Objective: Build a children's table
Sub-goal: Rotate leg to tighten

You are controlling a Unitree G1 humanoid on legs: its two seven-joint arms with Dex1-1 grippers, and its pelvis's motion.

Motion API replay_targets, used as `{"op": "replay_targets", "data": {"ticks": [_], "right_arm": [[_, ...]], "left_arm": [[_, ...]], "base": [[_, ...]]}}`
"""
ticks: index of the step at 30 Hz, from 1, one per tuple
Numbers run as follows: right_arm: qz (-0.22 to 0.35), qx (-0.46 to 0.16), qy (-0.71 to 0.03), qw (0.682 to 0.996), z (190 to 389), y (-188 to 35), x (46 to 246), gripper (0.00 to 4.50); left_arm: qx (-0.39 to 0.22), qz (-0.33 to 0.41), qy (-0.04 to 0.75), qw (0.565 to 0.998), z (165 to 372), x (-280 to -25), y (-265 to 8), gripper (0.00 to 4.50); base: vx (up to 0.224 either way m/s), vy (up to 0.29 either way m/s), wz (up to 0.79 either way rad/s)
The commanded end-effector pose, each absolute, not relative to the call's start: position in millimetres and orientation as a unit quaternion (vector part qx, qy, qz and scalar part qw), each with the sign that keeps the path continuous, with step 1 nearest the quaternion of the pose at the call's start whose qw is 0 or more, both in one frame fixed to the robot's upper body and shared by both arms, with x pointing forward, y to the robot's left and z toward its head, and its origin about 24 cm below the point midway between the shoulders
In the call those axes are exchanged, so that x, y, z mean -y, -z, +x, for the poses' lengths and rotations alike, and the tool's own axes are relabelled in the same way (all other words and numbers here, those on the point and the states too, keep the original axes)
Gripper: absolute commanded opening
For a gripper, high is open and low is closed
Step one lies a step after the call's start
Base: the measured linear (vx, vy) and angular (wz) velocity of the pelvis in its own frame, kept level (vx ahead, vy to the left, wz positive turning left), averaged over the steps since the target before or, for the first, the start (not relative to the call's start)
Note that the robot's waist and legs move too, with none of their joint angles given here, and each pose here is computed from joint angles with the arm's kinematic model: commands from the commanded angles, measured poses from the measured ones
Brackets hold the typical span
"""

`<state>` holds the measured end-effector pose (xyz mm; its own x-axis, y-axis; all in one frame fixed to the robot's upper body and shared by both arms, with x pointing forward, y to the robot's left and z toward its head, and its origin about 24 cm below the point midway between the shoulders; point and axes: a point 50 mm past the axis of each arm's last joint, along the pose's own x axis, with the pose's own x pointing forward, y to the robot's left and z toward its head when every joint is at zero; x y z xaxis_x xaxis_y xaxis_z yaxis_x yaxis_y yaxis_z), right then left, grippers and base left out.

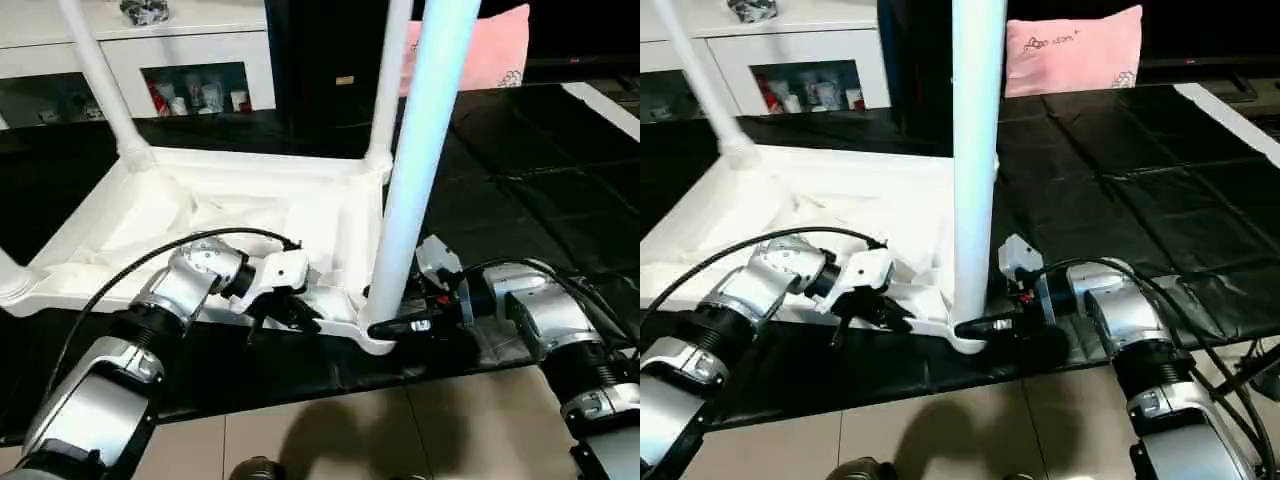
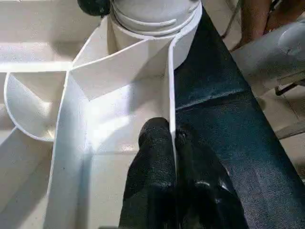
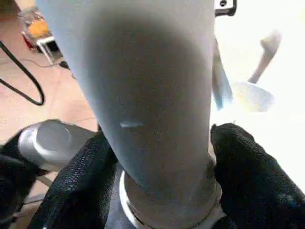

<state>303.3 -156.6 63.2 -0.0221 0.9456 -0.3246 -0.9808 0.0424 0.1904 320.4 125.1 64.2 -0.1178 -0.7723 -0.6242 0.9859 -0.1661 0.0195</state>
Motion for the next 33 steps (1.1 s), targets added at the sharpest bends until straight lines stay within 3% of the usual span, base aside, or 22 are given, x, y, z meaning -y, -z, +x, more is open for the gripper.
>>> {"op": "replay_targets", "data": {"ticks": [1,6,12,14,16,19,23,28,33], "right_arm": [[-0.053,-0.184,-0.704,0.684,304.4,-69,154.4,2.82],[-0.044,-0.19,-0.709,0.678,301.8,-67,153.5,2.32],[-0.031,-0.195,-0.714,0.672,297.7,-63,150.5,2.17],[-0.019,-0.185,-0.688,0.701,301.2,-61,145.8,2.16],[-0.017,-0.184,-0.679,0.71,302.6,-61,144.8,2.15],[-0.023,-0.183,-0.571,0.8,319.1,-49,135.9,2.12],[-0.005,-0.19,-0.457,0.869,333.0,-38,121.5,2.09],[0.022,-0.219,-0.325,0.92,345.6,-24,89.2,2.04],[0.024,-0.21,-0.293,0.932,352.5,-29,72.1,2.02]], "left_arm": [[-0.193,0.276,0.741,0.582,318,-118,-71,0.0],[-0.196,0.274,0.74,0.581,318,-119,-70,0.0],[-0.203,0.265,0.731,0.595,320,-120,-69,0.0],[-0.211,0.248,0.703,0.633,327,-119,-69,0.0],[-0.214,0.246,0.695,0.641,328,-119,-70,0.0],[-0.202,0.216,0.616,0.73,346,-115,-77,0.0],[-0.201,0.178,0.526,0.807,362,-111,-86,0.0],[-0.176,0.115,0.405,0.89,381,-91,-99,0.0],[-0.165,0.093,0.377,0.907,384,-79,-103,0.0]], "base": [[0.0,0.0,0.0],[0.0,0.0,0.0],[0.0,0.0,0.0],[0.0,0.0,0.0],[0.0,0.0,0.0],[0.0,0.0,0.0],[0.0,0.0,0.0],[0.0,0.0,0.0],[0.0,0.0,0.0]]}}
